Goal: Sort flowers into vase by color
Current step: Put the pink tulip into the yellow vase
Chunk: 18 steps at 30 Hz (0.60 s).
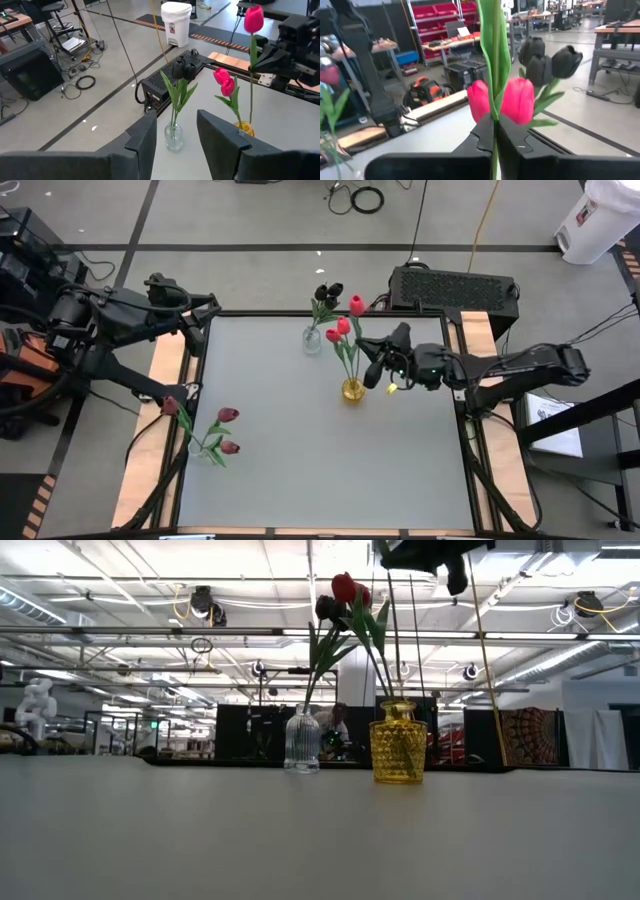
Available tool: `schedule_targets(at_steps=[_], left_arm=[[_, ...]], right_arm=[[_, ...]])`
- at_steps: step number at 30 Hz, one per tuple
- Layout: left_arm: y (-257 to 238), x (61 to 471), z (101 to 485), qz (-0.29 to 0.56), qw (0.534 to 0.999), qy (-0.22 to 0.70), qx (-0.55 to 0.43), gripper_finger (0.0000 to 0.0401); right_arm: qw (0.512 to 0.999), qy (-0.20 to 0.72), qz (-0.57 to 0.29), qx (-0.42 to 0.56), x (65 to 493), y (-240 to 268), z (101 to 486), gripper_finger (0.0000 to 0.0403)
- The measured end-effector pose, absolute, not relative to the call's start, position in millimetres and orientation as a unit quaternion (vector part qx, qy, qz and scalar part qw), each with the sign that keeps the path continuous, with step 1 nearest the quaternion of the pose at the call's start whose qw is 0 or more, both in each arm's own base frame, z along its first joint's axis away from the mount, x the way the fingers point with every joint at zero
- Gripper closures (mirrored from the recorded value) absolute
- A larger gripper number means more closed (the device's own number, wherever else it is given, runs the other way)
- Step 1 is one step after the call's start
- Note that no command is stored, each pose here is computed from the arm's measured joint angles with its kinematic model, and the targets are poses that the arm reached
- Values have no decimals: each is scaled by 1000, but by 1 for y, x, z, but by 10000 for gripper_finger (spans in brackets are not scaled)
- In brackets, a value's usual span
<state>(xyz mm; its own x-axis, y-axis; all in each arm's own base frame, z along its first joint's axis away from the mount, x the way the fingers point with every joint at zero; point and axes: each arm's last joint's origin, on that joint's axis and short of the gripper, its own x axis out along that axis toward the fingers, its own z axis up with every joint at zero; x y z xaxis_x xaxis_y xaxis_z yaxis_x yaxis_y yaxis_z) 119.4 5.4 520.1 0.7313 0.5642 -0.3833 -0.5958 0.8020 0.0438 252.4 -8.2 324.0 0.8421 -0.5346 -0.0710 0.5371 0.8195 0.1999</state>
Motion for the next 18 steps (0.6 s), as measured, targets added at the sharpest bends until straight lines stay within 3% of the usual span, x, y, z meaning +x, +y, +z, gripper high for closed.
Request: schedule_targets(at_steps=[18], left_arm=[[5,120,522,309,932,183,-46,253]], right_arm=[[952,55,-290,87,271,-8,301,403]])
